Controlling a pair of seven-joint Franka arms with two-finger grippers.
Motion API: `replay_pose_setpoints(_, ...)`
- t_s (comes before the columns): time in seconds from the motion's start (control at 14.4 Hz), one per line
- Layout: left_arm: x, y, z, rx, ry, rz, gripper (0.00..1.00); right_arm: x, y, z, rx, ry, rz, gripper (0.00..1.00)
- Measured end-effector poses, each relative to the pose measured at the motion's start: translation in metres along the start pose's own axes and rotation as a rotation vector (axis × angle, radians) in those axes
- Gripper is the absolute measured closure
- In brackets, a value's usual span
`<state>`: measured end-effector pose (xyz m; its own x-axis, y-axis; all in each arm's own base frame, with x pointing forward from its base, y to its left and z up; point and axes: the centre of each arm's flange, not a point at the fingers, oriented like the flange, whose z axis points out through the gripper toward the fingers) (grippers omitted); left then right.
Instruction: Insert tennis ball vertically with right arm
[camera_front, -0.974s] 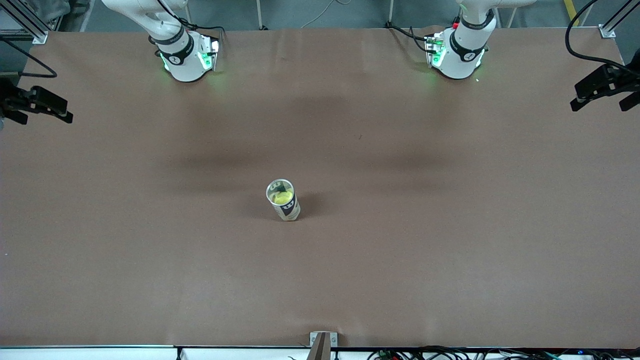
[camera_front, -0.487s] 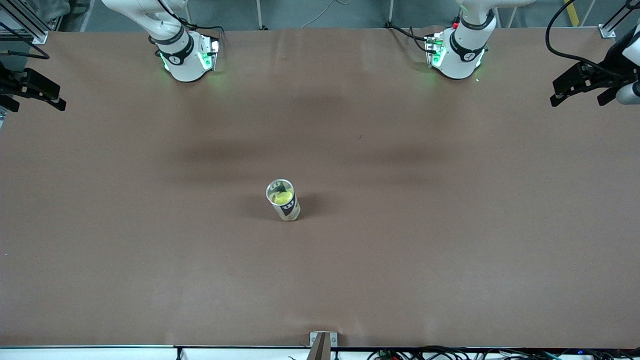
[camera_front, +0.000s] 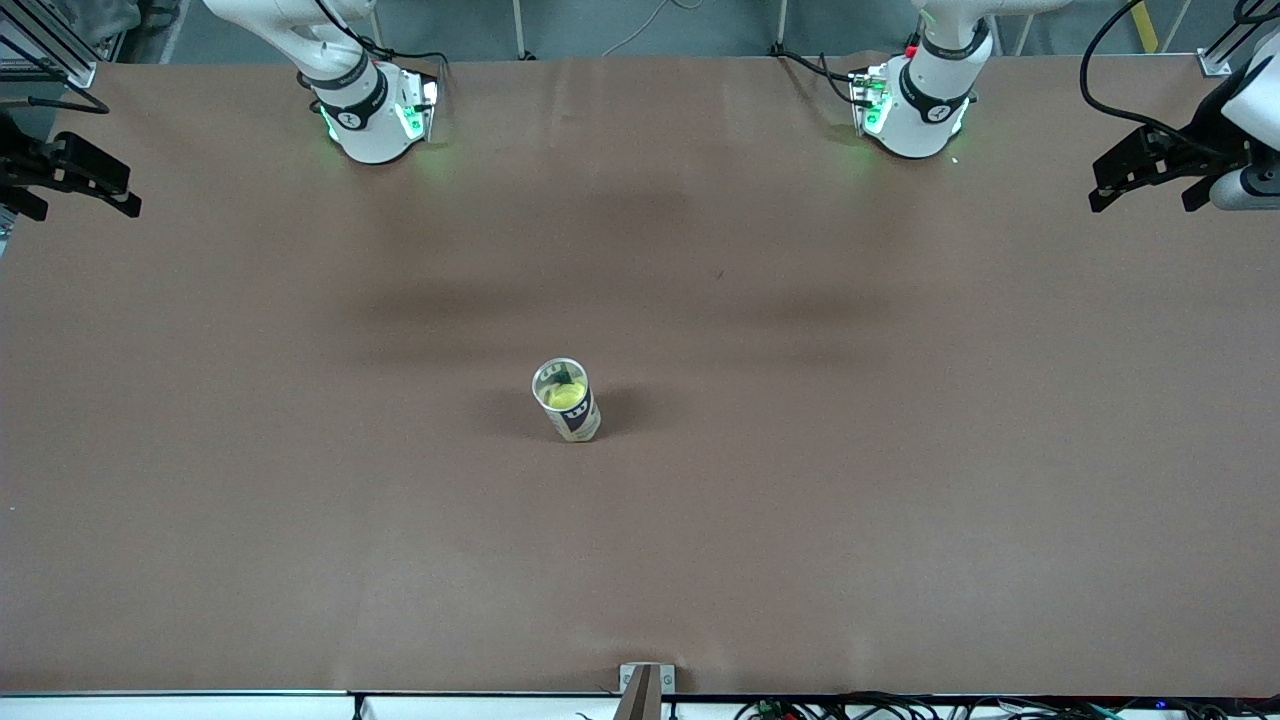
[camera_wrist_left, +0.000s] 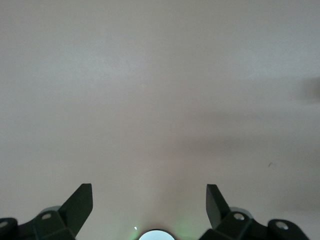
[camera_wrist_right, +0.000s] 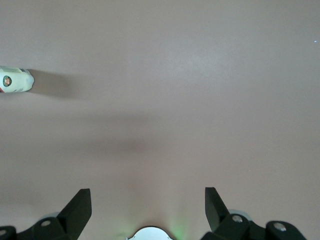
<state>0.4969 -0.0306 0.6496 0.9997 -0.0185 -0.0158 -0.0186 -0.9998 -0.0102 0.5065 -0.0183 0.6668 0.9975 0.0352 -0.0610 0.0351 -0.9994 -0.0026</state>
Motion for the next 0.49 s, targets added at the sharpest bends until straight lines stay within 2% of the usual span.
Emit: replay_pose_setpoints(0.49, 0.011, -0.004, -0.008, 0.02, 0.035, -0.003, 0.0, -0.006, 0.0, -0.003, 0.001, -0.01, 0.001, 0.0)
